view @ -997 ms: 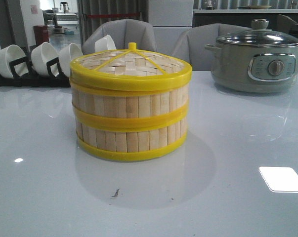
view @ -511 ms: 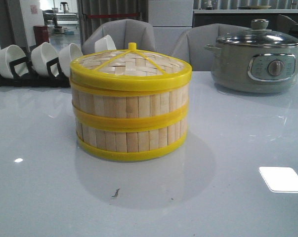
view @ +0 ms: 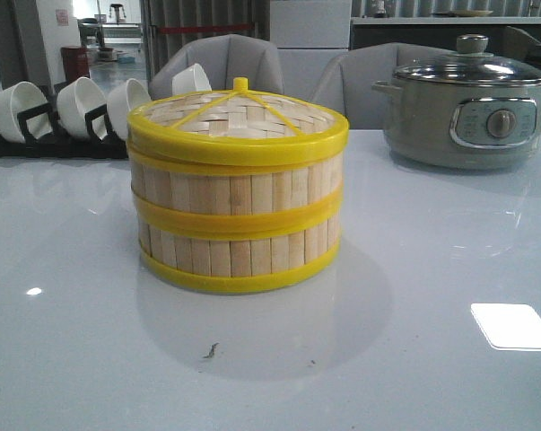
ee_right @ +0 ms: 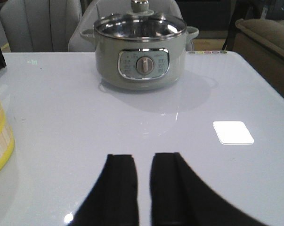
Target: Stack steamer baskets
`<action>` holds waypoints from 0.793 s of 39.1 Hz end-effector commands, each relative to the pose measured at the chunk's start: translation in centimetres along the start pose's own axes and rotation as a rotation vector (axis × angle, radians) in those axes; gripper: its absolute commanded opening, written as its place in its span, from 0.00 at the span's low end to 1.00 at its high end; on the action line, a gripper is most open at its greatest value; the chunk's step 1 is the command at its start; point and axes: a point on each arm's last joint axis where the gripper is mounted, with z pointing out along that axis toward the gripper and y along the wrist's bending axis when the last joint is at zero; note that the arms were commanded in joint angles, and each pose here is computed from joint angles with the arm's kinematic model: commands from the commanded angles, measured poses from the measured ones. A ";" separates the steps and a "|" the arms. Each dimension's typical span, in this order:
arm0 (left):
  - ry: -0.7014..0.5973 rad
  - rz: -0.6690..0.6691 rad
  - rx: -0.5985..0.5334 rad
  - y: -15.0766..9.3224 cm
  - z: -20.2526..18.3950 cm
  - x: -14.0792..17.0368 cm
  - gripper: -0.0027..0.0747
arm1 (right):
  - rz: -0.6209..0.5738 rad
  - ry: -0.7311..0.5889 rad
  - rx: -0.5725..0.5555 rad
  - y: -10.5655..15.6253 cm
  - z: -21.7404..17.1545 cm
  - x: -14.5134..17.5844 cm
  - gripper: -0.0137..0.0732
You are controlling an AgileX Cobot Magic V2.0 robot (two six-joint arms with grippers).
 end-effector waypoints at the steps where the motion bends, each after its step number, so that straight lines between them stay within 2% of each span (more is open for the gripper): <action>1: -0.108 -0.006 0.018 -0.3 -0.4 -1.7 0.16 | -0.014 -0.128 0.004 0.0 -0.1 -1.9 0.16; 3: -0.108 -0.006 0.018 -0.3 -0.4 -1.7 0.16 | -0.014 -0.131 0.003 0.0 -0.1 -1.9 0.20; 31: -0.109 -0.008 0.011 -0.2 -0.4 -1.7 0.16 | -0.014 -0.105 0.004 0.0 -0.1 -1.7 0.18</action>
